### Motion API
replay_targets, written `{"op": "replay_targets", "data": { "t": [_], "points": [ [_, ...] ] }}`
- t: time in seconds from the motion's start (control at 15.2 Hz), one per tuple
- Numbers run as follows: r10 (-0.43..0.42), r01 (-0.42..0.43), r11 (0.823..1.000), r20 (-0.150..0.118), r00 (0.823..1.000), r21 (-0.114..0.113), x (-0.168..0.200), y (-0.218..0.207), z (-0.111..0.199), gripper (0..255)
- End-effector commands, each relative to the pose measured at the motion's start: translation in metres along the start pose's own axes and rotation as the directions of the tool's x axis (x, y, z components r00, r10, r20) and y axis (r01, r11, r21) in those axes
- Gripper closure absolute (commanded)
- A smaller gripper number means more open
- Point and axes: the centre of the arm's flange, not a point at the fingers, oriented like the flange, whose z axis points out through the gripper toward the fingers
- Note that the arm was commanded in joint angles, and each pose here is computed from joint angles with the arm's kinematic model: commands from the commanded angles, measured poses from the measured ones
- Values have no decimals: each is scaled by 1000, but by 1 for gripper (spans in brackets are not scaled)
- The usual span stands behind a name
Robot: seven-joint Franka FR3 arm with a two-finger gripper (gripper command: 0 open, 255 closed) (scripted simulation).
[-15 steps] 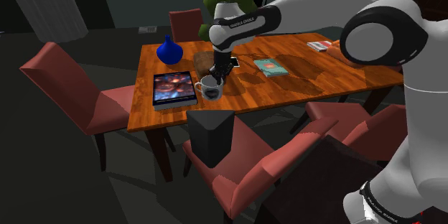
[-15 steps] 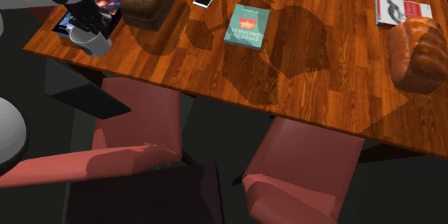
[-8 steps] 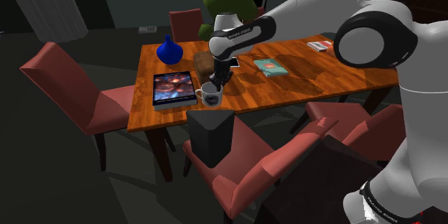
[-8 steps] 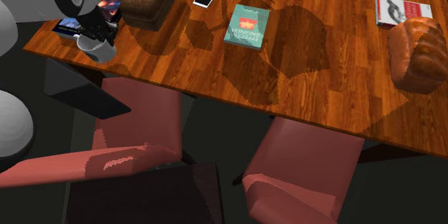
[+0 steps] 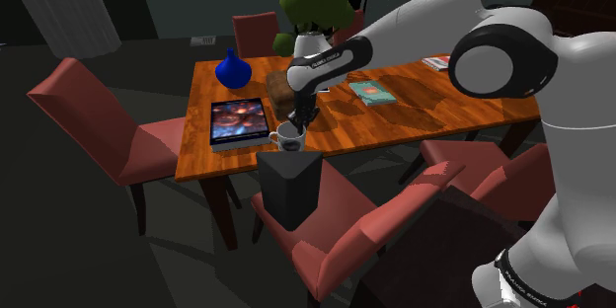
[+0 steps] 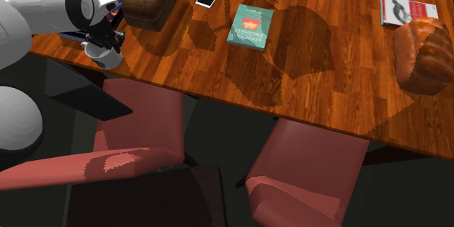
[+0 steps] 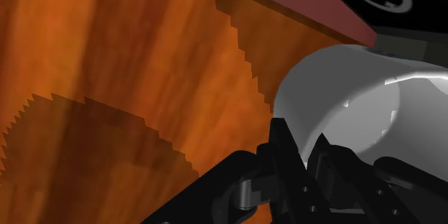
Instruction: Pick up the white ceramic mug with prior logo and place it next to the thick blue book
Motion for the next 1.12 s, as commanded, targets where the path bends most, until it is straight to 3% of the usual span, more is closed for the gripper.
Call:
{"op": "replay_targets", "data": {
  "t": [0.0,0.33,0.4,0.73,0.99,1.06],
  "points": [
    [0,0,1000,-1,1000,0,0,0,1,255],
    [0,0,1000,-1,1000,0,0,0,1,255],
    [0,0,1000,-1,1000,0,0,0,1,0],
    [0,0,1000,-1,1000,0,0,0,1,0],
    [0,0,1000,-1,1000,0,0,0,-49,0],
    [0,0,1000,-1,1000,0,0,0,-49,0]
  ]
}}
